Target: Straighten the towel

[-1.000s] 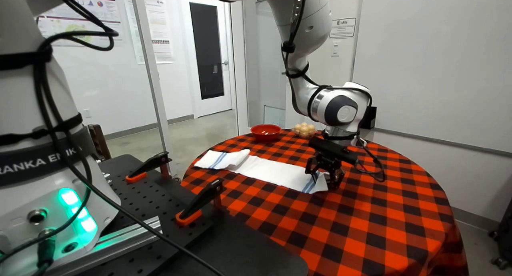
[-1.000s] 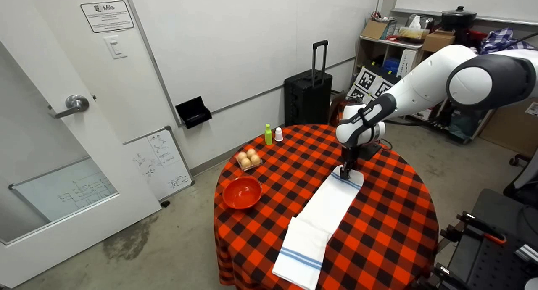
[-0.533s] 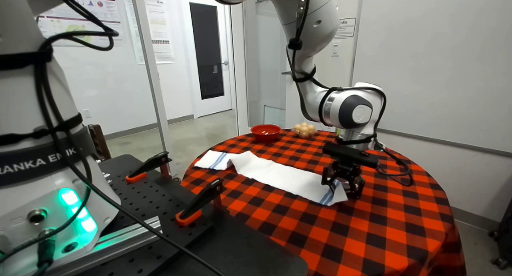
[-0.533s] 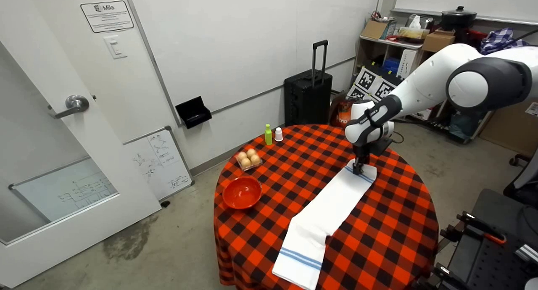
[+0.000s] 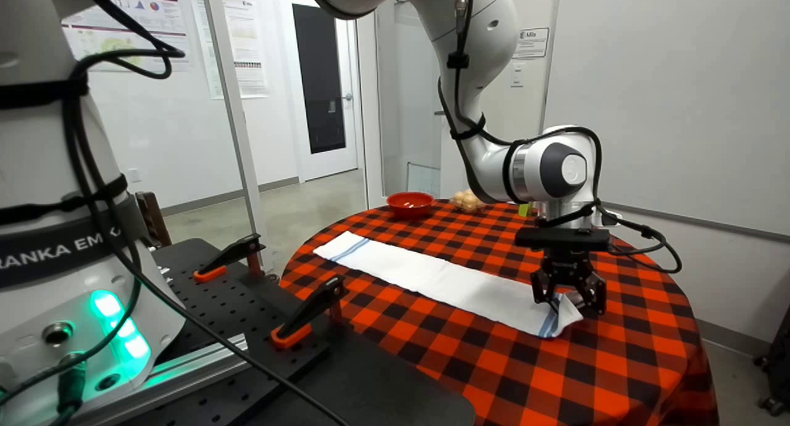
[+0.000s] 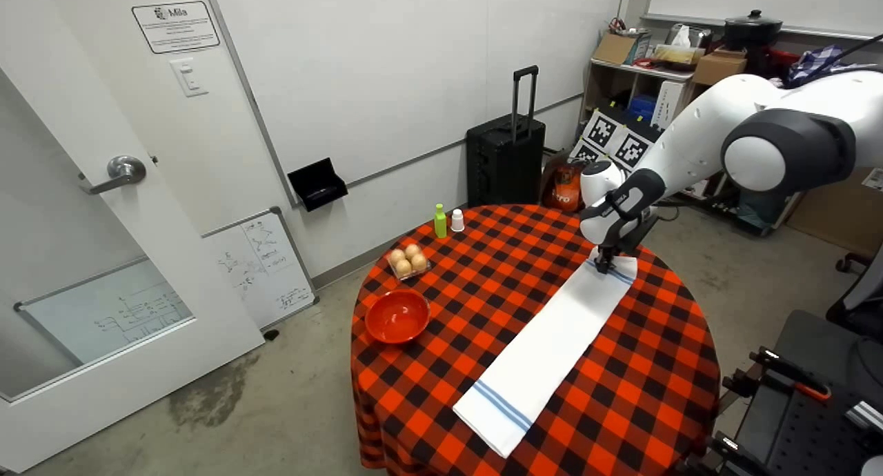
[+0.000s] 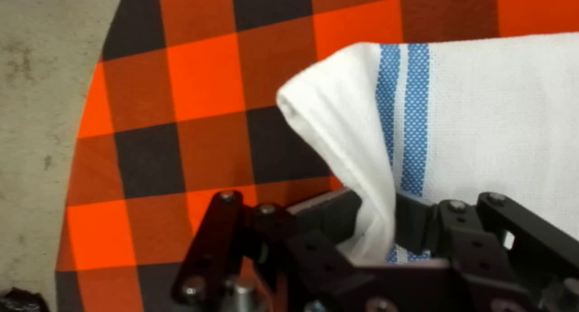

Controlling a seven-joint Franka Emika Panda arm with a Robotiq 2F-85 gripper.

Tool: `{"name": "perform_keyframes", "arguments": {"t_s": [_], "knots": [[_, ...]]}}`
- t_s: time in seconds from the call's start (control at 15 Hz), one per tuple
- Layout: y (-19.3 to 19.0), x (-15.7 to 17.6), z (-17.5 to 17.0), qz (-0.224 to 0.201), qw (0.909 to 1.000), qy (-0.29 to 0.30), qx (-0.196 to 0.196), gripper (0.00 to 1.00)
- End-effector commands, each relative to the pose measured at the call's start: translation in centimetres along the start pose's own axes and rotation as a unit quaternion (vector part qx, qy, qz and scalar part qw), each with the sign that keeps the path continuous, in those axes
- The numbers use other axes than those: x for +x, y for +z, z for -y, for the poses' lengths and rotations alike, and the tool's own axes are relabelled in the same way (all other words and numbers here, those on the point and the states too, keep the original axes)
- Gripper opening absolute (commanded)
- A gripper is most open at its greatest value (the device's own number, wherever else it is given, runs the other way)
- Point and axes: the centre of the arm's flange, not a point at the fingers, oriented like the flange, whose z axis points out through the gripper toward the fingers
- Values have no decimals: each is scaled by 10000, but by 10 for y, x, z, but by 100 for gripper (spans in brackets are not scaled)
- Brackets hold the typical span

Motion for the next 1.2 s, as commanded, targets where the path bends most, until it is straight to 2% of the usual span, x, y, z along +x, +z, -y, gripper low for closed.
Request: {"name": "perform_keyframes", "arguments": {"t_s": [0.0,0.13,0.2,0.27,0.6,0.8,0.93,1.07,1.13], "knots": [[-5,0,7,-108,9966,181,-797,0],[-7,0,6,-131,9943,177,-1042,0],[-8,0,7,-98,9935,166,-1121,25],[-7,-2,8,-65,9931,114,-1164,26],[-2,-8,9,-8,9913,-91,-1312,62],[-7,-9,9,-168,9893,-177,-1439,85],[-12,-9,6,-327,9843,-230,-1717,99],[-14,-6,6,-613,9821,-166,-1776,100],[-15,-3,9,-813,9827,-71,-1661,100]]}}
